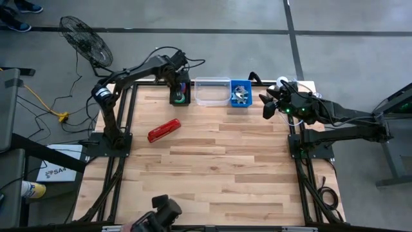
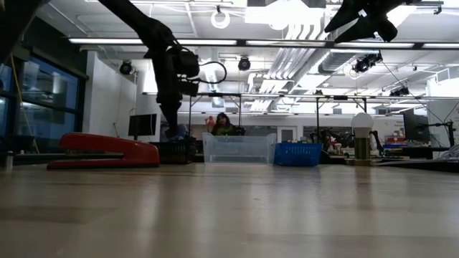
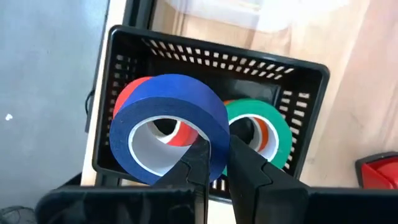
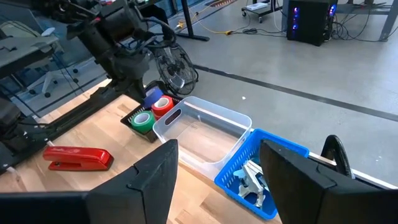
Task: Pick and place Stapler, Stapler remover, tape
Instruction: Put the blue tape into the black bin
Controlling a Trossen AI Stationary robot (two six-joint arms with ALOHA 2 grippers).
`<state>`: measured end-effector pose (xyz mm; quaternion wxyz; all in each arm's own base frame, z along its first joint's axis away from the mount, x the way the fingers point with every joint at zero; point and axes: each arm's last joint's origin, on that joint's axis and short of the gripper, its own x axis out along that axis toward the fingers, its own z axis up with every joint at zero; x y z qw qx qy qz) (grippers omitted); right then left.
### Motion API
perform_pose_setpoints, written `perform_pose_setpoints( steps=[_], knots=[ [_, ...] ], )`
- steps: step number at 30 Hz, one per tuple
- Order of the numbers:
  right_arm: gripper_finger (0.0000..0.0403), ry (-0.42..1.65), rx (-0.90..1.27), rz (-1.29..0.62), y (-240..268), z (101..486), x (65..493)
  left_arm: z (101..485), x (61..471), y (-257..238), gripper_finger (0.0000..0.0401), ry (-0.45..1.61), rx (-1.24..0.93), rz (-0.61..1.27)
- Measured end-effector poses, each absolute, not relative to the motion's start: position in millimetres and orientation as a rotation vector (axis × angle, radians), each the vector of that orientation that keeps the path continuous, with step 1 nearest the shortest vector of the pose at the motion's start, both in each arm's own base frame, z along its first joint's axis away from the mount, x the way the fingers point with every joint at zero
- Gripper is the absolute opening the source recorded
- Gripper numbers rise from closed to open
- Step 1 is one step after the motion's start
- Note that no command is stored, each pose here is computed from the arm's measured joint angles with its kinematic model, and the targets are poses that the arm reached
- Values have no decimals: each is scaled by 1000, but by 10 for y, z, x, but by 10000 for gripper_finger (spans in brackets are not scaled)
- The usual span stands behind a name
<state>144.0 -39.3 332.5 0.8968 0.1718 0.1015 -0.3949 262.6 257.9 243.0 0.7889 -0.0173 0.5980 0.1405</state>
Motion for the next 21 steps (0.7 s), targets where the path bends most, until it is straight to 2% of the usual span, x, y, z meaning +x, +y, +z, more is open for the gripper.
perform_pose_setpoints(
  steps=[10,21],
  knots=[
    [217,209,359,-818,-393,3325,1440,2387,2723,2675,25,1412,-73,241],
    [216,210,355,-821,-394,3324,1440,2366,2939,2582,25,1445,20,216]
  ],
)
